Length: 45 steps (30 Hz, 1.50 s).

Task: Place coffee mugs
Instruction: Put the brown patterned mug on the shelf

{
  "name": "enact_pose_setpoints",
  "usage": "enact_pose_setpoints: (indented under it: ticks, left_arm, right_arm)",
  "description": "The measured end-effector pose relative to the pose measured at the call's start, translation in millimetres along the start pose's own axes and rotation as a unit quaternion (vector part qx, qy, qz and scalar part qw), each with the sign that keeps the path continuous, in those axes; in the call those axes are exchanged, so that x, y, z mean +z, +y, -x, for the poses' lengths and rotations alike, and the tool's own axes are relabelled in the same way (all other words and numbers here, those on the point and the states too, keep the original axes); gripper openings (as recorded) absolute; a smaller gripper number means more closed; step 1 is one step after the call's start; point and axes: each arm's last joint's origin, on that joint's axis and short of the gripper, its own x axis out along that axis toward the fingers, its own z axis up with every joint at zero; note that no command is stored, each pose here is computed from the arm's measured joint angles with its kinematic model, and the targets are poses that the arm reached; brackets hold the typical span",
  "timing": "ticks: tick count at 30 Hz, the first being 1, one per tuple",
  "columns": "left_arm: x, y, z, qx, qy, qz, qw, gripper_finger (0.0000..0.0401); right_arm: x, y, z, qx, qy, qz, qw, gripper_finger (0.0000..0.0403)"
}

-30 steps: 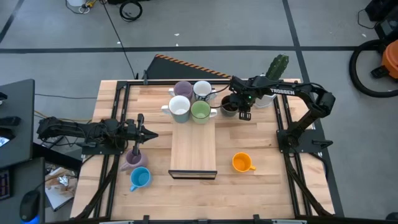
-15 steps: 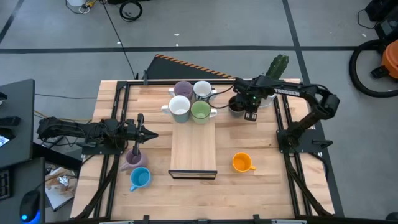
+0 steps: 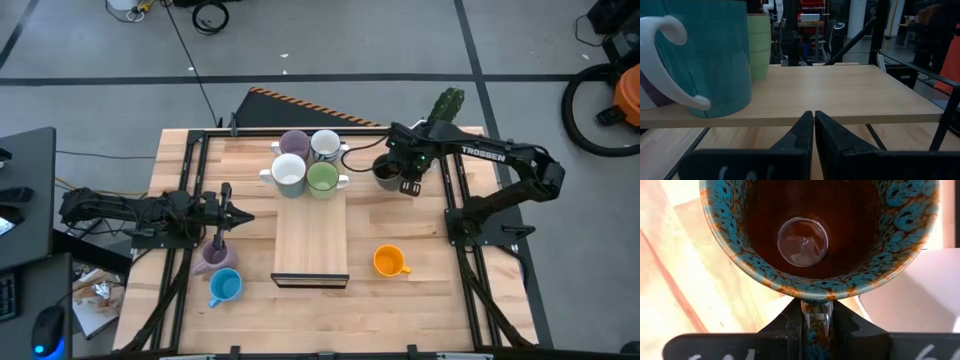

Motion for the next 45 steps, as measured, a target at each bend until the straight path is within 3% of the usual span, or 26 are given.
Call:
enact_pose_setpoints:
  ticks: [6, 16, 28, 38, 45]
  left_arm:
    - [0, 0, 0, 0.000, 0.000, 0.000, 1.000, 0.0023]
    - [0, 0, 0, 0.000, 0.000, 0.000, 1.000, 0.0023]
    - [0, 0, 0, 0.000, 0.000, 0.000, 1.000, 0.0023]
    - [0, 0, 0, 0.000, 0.000, 0.000, 1.000, 0.0023]
    - [0, 0, 0, 0.000, 0.000, 0.000, 1.000, 0.0023]
  right_arm:
    - [-6, 1, 7, 0.001, -0.004, -0.012, 1.000, 0.0054]
    - [-22, 14, 40, 0.020, -0.108, -0.026, 0.994, 0.0054]
    - [-34, 62, 64, 0.083, -0.184, 0.021, 0.979, 0.0054]
    - [-30, 87, 69, 0.108, -0.207, 0.046, 0.971, 0.0054]
    - [-26, 104, 92, 0.112, -0.237, 0.071, 0.963, 0.0054]
